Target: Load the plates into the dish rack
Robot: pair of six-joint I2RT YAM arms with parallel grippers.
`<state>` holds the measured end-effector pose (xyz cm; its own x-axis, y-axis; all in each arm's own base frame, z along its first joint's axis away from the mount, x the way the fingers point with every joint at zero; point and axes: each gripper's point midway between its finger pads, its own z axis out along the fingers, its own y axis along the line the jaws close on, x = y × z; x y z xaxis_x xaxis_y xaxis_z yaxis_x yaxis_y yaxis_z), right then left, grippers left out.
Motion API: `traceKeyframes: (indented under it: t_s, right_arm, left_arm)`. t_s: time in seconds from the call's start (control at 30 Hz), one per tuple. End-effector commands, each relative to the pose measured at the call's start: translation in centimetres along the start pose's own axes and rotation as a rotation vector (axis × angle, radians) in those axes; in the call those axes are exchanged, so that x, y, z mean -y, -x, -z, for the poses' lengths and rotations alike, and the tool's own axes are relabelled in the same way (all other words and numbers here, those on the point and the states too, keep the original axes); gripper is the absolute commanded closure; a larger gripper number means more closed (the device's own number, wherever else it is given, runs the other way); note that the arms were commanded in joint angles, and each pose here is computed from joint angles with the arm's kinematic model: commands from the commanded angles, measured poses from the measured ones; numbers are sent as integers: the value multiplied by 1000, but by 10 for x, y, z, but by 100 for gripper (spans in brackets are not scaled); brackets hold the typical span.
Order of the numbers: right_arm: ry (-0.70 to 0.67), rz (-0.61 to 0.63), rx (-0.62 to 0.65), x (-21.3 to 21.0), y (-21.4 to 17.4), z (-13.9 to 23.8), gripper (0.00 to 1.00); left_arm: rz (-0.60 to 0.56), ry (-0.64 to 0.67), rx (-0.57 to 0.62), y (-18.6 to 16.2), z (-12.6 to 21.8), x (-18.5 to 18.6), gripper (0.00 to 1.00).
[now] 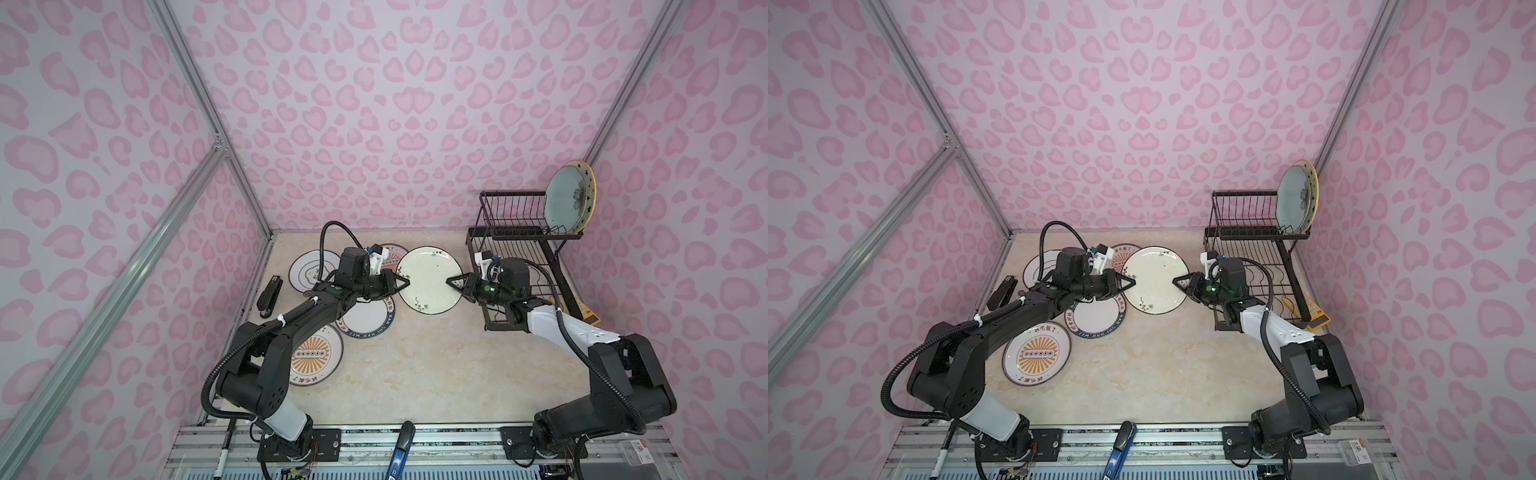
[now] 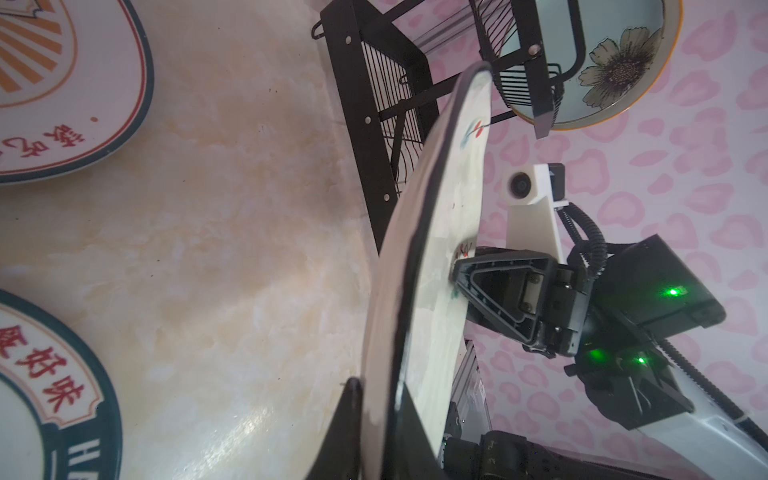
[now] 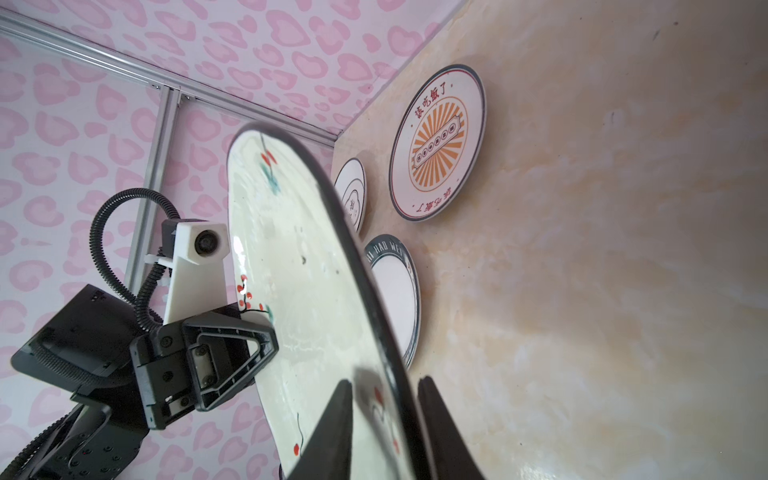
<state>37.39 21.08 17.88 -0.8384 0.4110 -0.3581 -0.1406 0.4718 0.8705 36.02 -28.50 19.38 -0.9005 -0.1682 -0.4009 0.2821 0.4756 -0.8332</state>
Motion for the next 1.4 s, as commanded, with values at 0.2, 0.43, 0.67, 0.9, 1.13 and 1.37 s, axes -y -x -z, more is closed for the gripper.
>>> traceKeyframes:
  t_s: [0.2,0.43,0.67,0.9,1.13,1.37]
  right_arm:
    - [122,84,-12,-34,1,0,86]
    - [129,92,-13,-37,2,1,100]
    - [136,102,2,-41,4,4,100]
    - [95,127,25,-39,7,10,100]
    - [34,193,64,-44,17,22,100]
    - [38,231,110,-58,32,39,100]
  left_arm:
    - [-63,-118,4,6,0,24,97]
    - [-61,-106,2,5,-1,22,90]
    - [-64,-102,2,5,1,21,66]
    - [-70,-98,17,6,3,20,54]
    - [-122,-91,36,10,13,30,52]
    - [-175,38,50,12,26,24,50]
